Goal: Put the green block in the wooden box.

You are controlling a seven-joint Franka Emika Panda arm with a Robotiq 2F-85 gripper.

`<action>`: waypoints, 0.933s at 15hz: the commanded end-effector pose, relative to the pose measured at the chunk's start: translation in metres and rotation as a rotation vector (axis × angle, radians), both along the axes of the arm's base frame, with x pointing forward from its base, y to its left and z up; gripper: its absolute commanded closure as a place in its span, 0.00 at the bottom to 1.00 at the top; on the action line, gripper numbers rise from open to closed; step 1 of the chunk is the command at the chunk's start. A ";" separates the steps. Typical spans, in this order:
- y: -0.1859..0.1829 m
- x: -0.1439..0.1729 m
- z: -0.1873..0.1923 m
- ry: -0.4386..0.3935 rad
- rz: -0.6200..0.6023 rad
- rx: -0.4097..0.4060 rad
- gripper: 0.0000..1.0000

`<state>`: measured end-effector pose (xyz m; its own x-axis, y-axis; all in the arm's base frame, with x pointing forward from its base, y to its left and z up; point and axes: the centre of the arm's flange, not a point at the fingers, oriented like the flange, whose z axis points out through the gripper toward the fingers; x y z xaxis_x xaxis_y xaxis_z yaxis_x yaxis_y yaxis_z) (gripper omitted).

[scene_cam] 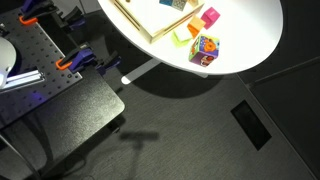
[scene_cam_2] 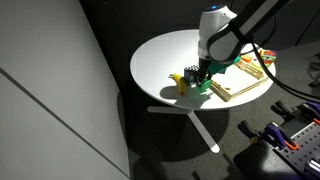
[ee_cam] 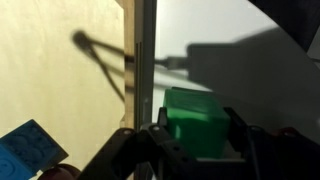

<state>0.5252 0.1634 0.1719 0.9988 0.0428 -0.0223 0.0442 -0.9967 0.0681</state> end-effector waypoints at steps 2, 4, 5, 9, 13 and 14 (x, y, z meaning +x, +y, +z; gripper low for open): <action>-0.031 -0.015 0.042 0.017 -0.027 -0.001 0.68; -0.046 -0.019 0.053 0.022 -0.053 -0.005 0.68; -0.053 -0.021 0.056 0.025 -0.066 -0.006 0.68; -0.087 -0.024 0.061 0.031 -0.133 -0.013 0.68; -0.114 -0.031 0.059 0.033 -0.186 -0.012 0.18; -0.117 -0.034 0.059 0.035 -0.192 -0.009 0.16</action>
